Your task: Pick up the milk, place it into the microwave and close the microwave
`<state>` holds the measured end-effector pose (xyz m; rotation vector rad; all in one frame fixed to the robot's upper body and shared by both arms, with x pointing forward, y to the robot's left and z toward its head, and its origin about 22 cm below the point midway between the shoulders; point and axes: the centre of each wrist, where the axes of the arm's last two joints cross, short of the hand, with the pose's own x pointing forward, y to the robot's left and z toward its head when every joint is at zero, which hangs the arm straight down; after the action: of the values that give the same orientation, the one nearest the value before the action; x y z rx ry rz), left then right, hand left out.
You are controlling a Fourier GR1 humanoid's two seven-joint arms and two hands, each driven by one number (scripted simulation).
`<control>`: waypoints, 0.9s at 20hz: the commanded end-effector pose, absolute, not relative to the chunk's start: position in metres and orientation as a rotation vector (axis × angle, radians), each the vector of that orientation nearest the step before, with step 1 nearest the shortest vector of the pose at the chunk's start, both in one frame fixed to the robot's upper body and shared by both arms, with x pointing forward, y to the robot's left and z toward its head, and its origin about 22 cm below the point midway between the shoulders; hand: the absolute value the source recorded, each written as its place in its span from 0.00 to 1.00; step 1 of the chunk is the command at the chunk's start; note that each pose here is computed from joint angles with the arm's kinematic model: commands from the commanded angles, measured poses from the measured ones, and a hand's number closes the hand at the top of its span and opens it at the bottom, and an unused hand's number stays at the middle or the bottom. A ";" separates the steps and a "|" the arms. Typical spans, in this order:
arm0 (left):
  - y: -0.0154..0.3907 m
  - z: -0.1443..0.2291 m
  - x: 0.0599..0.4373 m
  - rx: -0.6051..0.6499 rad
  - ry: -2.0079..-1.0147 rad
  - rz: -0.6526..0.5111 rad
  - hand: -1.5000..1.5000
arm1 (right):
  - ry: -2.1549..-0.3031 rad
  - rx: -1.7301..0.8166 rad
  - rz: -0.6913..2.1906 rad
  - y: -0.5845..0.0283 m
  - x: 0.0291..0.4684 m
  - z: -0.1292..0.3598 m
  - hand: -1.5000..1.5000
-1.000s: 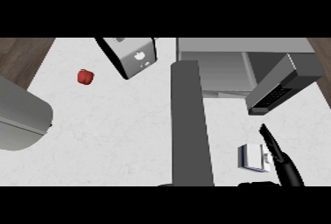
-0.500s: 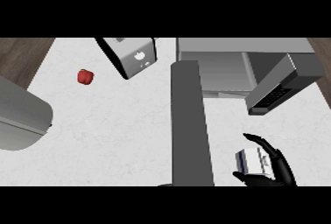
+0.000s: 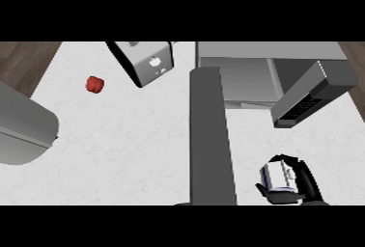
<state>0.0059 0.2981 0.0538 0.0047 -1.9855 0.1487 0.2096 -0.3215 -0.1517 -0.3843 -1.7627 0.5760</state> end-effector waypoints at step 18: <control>0.316 0.059 0.003 -0.015 -1.979 0.168 0.00 | -1.995 -0.098 0.505 -0.264 0.296 -0.126 1.00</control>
<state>0.0068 0.3128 0.0531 -0.0328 -1.9793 0.1642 0.2933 -0.2788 -0.1267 -0.2636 -1.8851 0.5033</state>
